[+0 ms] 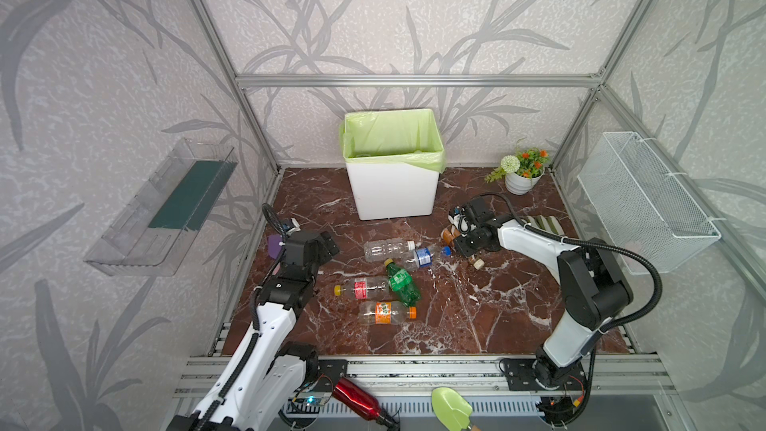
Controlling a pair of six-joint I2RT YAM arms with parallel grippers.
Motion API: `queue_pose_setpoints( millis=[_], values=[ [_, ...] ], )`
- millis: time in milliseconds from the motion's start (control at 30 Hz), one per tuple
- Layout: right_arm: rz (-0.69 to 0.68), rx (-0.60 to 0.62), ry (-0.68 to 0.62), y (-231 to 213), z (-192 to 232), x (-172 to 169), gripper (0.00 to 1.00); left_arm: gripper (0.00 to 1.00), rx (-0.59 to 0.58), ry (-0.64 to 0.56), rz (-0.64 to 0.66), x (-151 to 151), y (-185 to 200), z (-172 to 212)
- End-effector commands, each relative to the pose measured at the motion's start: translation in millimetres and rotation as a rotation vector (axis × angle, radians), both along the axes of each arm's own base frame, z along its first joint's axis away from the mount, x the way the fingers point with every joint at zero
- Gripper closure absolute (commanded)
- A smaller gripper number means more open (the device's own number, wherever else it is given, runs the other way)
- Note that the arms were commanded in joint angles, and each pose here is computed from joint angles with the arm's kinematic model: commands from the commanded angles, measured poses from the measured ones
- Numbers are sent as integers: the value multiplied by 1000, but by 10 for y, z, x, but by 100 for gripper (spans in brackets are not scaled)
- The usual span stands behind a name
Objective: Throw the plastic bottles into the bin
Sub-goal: 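Close the right gripper on the Nescafe bottle and lift it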
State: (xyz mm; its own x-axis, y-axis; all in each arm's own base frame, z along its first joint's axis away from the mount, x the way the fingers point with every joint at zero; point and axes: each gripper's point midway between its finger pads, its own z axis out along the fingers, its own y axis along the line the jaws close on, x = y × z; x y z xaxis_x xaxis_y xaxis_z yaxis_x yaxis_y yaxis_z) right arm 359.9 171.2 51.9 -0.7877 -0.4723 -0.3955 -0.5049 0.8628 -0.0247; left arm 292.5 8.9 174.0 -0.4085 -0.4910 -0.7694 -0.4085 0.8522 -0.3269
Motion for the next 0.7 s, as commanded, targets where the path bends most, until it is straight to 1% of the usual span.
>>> queue_pose_setpoints(
  millis=[0, 67, 167, 367, 467, 567, 667],
  values=[
    [-1, -61, 80, -93, -118, -97, 41, 1, -18, -8, 27, -28, 35, -24],
    [-2, -81, 83, -114, -119, -77, 29, 1, -23, -7, 28, -32, 32, -43],
    [9, -84, 70, -90, -84, -23, 24, 1, -23, -6, 30, -28, 34, -56],
    [42, -118, 47, -27, -39, 161, 24, 1, -26, -1, 25, -15, 21, -75],
    [67, -136, 59, -1, -48, 238, 24, 1, -29, 2, 27, -27, 22, -91],
    [76, -187, 75, -49, -112, 313, 23, 1, -27, 1, 34, -52, 40, -93],
    [82, -194, 97, -56, -185, 360, 25, 1, -20, 1, 41, -76, 59, -101]
  ],
)
